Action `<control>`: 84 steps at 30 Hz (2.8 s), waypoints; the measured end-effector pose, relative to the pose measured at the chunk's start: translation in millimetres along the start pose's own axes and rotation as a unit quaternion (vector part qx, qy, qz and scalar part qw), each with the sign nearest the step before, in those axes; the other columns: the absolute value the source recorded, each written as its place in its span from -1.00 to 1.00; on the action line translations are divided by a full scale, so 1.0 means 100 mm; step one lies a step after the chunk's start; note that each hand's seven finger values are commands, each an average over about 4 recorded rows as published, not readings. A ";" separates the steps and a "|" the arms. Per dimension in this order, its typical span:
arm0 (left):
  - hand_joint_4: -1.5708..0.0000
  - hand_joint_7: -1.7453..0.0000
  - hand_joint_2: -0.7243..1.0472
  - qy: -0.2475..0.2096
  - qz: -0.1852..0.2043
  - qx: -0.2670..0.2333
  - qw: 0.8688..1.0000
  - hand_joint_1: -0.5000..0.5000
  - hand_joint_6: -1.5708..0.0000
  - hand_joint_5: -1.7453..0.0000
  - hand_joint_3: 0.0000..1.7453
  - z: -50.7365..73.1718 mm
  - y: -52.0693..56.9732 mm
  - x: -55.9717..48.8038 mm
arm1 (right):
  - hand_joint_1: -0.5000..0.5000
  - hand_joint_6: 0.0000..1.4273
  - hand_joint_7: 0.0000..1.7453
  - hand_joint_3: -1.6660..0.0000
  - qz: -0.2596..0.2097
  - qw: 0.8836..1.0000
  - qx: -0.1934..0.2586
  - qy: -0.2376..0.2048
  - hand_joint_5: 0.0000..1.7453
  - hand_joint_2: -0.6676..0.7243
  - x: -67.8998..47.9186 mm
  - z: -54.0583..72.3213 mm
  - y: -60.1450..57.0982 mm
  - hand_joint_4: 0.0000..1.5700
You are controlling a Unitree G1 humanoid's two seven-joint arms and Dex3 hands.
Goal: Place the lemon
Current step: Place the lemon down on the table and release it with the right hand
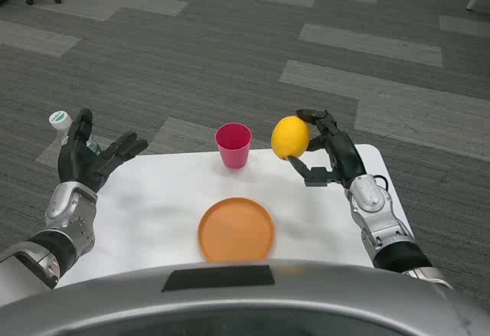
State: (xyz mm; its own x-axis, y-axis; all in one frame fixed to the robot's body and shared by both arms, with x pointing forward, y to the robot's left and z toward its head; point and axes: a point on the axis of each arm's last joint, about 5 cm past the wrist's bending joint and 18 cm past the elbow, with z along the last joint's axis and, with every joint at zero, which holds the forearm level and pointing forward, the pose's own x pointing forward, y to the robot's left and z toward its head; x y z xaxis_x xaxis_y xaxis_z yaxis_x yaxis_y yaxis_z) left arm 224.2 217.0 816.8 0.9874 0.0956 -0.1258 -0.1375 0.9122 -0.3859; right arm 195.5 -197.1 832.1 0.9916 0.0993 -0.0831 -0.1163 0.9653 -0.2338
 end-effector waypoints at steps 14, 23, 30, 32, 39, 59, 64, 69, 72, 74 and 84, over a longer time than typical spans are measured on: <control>0.90 1.00 0.40 -0.005 -0.013 0.004 1.000 1.00 1.00 1.00 -0.90 0.04 -0.05 0.06 | -0.67 -0.28 -0.04 -0.52 0.001 1.000 -0.001 0.000 1.00 -0.91 0.00 0.00 0.00 -0.68; 0.90 1.00 0.40 -0.005 -0.013 0.004 1.000 1.00 1.00 1.00 -0.90 0.04 -0.05 0.06 | -0.67 -0.28 -0.04 -0.52 0.001 1.000 -0.001 0.001 1.00 -0.91 0.00 0.00 0.00 -0.71; 0.90 1.00 0.40 -0.005 -0.013 0.004 1.000 1.00 1.00 1.00 -0.90 0.04 -0.05 0.06 | -0.67 -0.28 -0.04 -0.52 0.001 1.000 -0.002 0.007 1.00 -0.91 -0.04 -0.03 -0.01 -0.71; 0.90 1.00 0.40 -0.005 -0.013 0.004 1.000 1.00 1.00 1.00 -0.90 0.04 -0.05 0.06 | -0.67 -0.28 -0.04 -0.52 0.001 1.000 -0.003 0.008 1.00 -0.91 -0.05 -0.03 -0.01 -0.71; 0.90 1.00 0.40 -0.003 -0.014 0.005 1.000 1.00 1.00 1.00 -0.90 0.03 -0.06 0.06 | -0.67 -0.30 -0.04 -0.52 0.017 1.000 -0.007 0.013 1.00 -0.91 -0.08 -0.06 0.02 -0.71; 0.90 1.00 0.40 -0.002 -0.016 0.006 1.000 1.00 1.00 1.00 -0.90 0.03 -0.06 0.06 | -0.67 -0.40 -0.04 -0.62 0.023 0.997 -0.012 0.069 1.00 -0.91 -0.25 -0.25 -0.04 -0.75; 0.90 1.00 0.40 -0.002 -0.015 0.007 1.000 1.00 1.00 1.00 -0.90 0.03 -0.06 0.06 | -0.67 -0.41 -0.04 -0.62 0.008 0.993 -0.007 0.115 1.00 -0.91 -0.36 -0.40 -0.09 -0.78; 0.90 1.00 0.40 -0.002 -0.015 0.007 1.000 1.00 1.00 1.00 -0.90 0.03 -0.06 0.06 | -0.67 -0.56 -0.04 -0.57 0.014 0.986 -0.005 0.164 1.00 -0.89 -0.47 -0.55 -0.09 -0.85; 0.90 1.00 0.40 -0.002 -0.015 0.007 1.000 1.00 1.00 1.00 -0.90 0.03 -0.06 0.06 | -0.67 -0.65 -0.04 -0.55 0.030 0.981 -0.008 0.190 1.00 -0.91 -0.52 -0.61 -0.09 -0.93; 0.90 1.00 0.40 -0.002 -0.014 0.007 1.000 1.00 1.00 1.00 -0.90 0.03 -0.05 0.06 | -0.67 -0.71 -0.04 -0.57 0.051 0.979 -0.014 0.198 0.97 -0.91 -0.51 -0.63 -0.10 -0.96; 0.90 1.00 0.40 -0.001 -0.014 0.008 1.000 1.00 1.00 1.00 -0.90 0.03 -0.05 0.06 | -0.65 -0.92 -0.04 -0.52 0.120 0.970 -0.041 0.205 0.89 -0.91 -0.41 -0.62 -0.13 -1.00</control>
State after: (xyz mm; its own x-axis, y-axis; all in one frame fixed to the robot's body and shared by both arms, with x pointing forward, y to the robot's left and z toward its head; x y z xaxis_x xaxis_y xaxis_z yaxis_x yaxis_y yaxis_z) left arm 230.7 213.9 821.0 0.9911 0.0705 -0.1125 -0.1081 0.9206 -0.3752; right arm 153.2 -229.2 778.3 0.8311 0.1984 -0.5195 -0.3620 0.9022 -0.2346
